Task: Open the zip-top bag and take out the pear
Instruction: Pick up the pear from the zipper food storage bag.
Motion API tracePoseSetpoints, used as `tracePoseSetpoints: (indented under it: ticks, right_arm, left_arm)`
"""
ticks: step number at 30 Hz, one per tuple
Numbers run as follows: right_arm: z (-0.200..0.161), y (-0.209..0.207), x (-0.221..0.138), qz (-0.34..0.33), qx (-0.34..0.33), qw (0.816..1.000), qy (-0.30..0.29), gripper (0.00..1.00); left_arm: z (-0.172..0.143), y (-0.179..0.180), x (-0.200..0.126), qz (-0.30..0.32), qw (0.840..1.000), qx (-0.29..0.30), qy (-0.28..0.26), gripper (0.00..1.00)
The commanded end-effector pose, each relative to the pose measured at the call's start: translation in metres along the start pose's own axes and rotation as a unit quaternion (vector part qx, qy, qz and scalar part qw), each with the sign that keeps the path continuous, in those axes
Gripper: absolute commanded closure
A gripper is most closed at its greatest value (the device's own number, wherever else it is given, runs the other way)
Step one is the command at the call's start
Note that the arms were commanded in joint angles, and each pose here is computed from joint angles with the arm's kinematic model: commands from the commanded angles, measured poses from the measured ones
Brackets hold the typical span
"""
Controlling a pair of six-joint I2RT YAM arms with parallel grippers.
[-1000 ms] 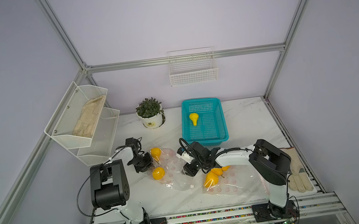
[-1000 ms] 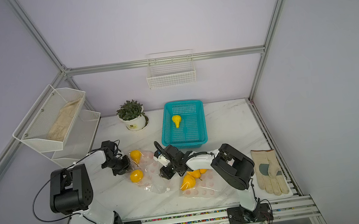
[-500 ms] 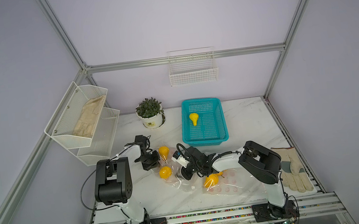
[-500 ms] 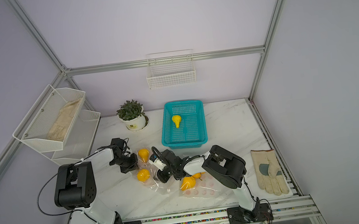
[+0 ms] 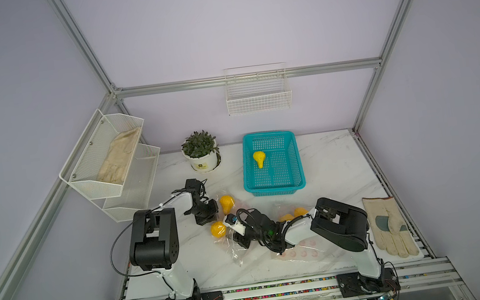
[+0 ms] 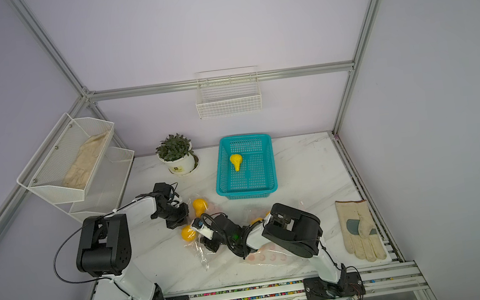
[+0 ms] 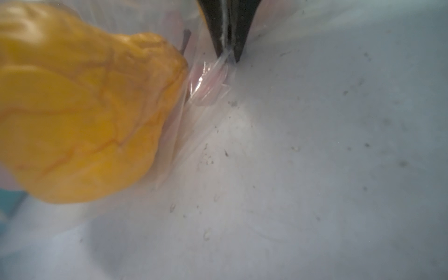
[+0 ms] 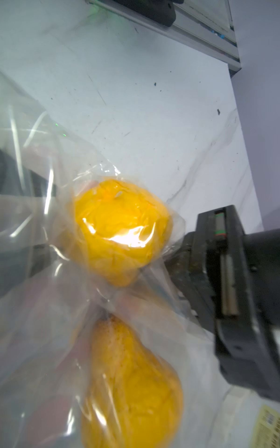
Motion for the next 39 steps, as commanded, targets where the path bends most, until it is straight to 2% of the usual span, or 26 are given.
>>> tracePoseSetpoints:
  ticks: [1, 3, 6, 11, 13, 16, 21, 27, 32, 36, 38, 39]
  right_arm:
    - [0.048, -0.006, -0.009, -0.024, -0.037, 0.991, -0.126, 0.65]
    - [0.055, -0.004, -0.011, -0.016, -0.039, 0.989, -0.140, 0.67]
    - [0.071, 0.004, -0.026, 0.006, -0.041, 0.980, -0.194, 0.67]
    - [0.091, 0.011, -0.043, 0.031, -0.030, 0.972, -0.229, 0.72]
    - [0.084, 0.009, -0.037, 0.025, -0.029, 0.982, -0.187, 0.72]
    - [0.050, 0.001, -0.023, 0.001, -0.022, 0.996, -0.090, 0.69]
    - [0.010, -0.005, -0.028, -0.024, -0.021, 0.999, -0.003, 0.68]
    - [-0.015, -0.014, -0.029, -0.063, -0.011, 0.997, 0.050, 0.65]
    - [-0.024, -0.020, -0.028, -0.085, -0.008, 0.994, 0.073, 0.68]
    - [-0.030, -0.019, -0.039, -0.086, 0.006, 0.992, 0.090, 0.54]
    - [-0.036, -0.021, -0.037, -0.093, 0.007, 0.990, 0.108, 0.53]
    - [-0.041, -0.024, -0.033, -0.101, 0.004, 0.987, 0.123, 0.56]
  left_arm:
    - [-0.011, 0.008, 0.018, 0.024, 0.999, 0.000, 0.029, 1.00]
    - [-0.012, 0.009, 0.019, 0.024, 0.999, -0.001, 0.030, 1.00]
    - [-0.011, 0.008, 0.019, 0.023, 0.999, -0.001, 0.030, 1.00]
    - [-0.012, 0.009, 0.022, 0.023, 0.999, -0.003, 0.034, 1.00]
    - [-0.011, 0.008, 0.021, 0.021, 0.999, -0.002, 0.033, 1.00]
    - [-0.011, 0.007, 0.019, 0.019, 0.999, 0.000, 0.031, 1.00]
    - [-0.012, 0.006, 0.018, 0.017, 0.999, 0.002, 0.031, 1.00]
    - [-0.012, 0.007, 0.018, 0.018, 0.999, 0.001, 0.030, 1.00]
    - [-0.013, 0.008, 0.016, 0.023, 0.999, 0.003, 0.030, 1.00]
    - [-0.012, 0.009, 0.016, 0.027, 0.999, 0.004, 0.028, 1.00]
    - [-0.012, 0.009, 0.017, 0.026, 0.999, 0.004, 0.030, 1.00]
    - [-0.012, 0.008, 0.017, 0.025, 0.999, 0.004, 0.031, 1.00]
Point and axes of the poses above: each gripper's point midway between its finger pads, its own x axis out along the fingers, its own y axis along the line the jaws close on, z = x × y, the point moved 4 cm from there along -x, back along the fingers
